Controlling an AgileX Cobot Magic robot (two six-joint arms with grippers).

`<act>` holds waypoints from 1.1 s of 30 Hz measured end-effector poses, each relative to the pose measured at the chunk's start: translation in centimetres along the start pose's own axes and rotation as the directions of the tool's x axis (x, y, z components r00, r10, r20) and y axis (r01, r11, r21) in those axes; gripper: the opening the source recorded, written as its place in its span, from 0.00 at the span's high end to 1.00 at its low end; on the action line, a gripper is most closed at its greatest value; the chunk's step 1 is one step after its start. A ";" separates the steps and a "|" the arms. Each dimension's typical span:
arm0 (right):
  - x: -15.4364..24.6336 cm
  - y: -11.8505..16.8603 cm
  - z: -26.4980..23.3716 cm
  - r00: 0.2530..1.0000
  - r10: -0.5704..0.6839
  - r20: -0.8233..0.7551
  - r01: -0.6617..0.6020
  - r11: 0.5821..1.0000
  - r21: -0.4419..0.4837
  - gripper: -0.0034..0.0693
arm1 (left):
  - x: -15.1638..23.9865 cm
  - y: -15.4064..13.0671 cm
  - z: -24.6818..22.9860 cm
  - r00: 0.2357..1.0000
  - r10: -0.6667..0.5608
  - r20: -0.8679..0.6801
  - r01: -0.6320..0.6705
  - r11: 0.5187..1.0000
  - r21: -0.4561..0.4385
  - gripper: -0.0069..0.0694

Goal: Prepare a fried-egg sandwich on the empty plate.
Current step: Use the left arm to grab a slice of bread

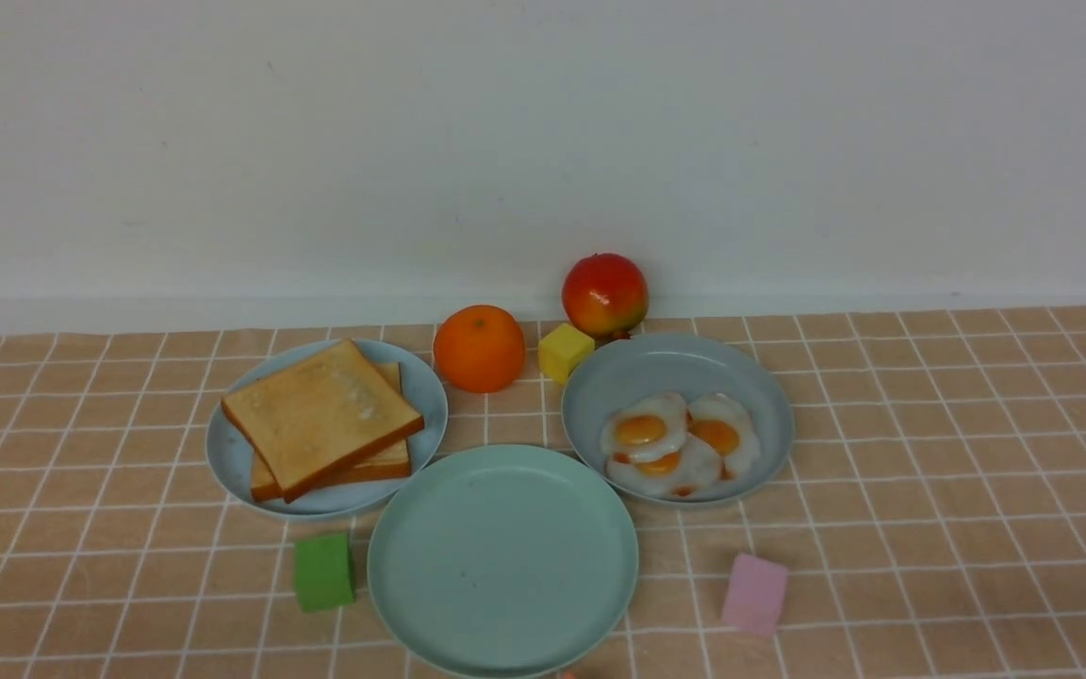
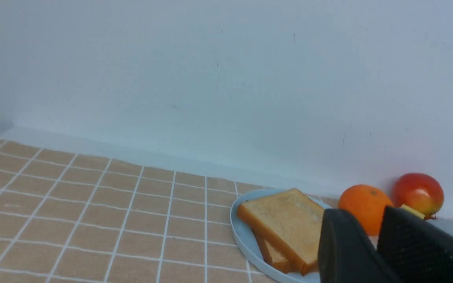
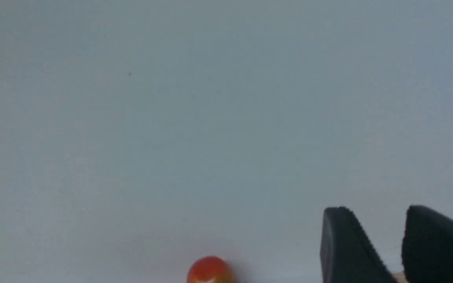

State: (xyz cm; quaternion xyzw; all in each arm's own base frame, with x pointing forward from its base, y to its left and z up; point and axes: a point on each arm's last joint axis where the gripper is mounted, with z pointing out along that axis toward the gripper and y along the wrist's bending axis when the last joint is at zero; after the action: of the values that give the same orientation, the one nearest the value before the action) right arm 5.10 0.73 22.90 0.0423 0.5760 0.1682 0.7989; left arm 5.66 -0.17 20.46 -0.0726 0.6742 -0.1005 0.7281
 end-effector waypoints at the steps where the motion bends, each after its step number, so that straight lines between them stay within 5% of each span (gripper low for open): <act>1: 0.0 0.0 0.0 1.000 0.006 0.005 -0.006 1.000 -0.002 0.62 | 0.0 0.0 0.0 1.000 0.000 0.000 0.000 1.000 0.000 0.71; 5: -0.8 0.3 0.1 0.993 0.104 0.049 -0.103 0.994 -0.022 0.62 | -0.6 -0.2 0.0 0.998 -0.014 0.062 0.013 1.000 0.018 0.70; 9: -3.1 0.9 0.2 0.980 0.172 0.102 -0.168 0.985 -0.051 0.62 | -2.2 -0.5 -0.3 0.959 -0.174 0.226 0.156 0.983 0.092 0.70; 12: -7.5 2.2 0.2 0.965 0.187 0.186 -0.172 0.981 -0.093 0.62 | -4.6 -0.7 -1.2 0.808 -0.403 0.429 0.317 0.912 0.260 0.69; 15: -10.9 3.2 0.2 0.956 0.178 0.233 -0.156 0.981 -0.113 0.62 | -6.6 -1.0 -1.9 0.731 -0.478 0.486 0.348 0.875 0.337 0.69; 21: -18.8 5.3 4.2 0.982 0.107 0.155 -0.101 0.994 -0.050 0.62 | -17.8 -4.0 -2.8 0.676 -0.546 0.495 0.357 0.830 0.428 0.68; 24: -21.2 5.9 7.5 0.995 0.100 0.026 -0.100 0.995 0.013 0.62 | -21.9 -5.3 -1.6 0.733 -0.567 0.375 0.439 0.816 0.377 0.68; 27: -20.6 5.5 11.5 0.978 0.076 -0.196 -0.054 0.992 0.116 0.62 | -23.4 -6.0 1.0 0.810 -0.555 0.190 0.514 0.828 0.227 0.68; 29: -18.8 4.7 14.1 0.930 0.063 -0.362 0.006 0.982 0.188 0.62 | -22.3 -5.9 4.1 0.844 -0.537 -0.007 0.537 0.842 0.048 0.67; 31: -17.4 4.1 15.3 0.892 0.060 -0.449 0.047 0.974 0.222 0.62 | -21.2 -5.7 5.6 0.845 -0.525 -0.101 0.523 0.851 -0.041 0.67; 33: -14.1 2.9 17.1 0.786 0.081 -0.613 0.119 0.953 0.279 0.62 | -18.5 -4.9 8.4 0.838 -0.470 -0.279 0.427 0.881 -0.202 0.67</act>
State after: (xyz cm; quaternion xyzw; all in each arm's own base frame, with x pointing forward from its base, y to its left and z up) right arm 16.48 1.09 42.10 0.1006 0.8245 0.0743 0.5519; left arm 12.46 -0.68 40.26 -0.2591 0.7523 -0.2340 0.5586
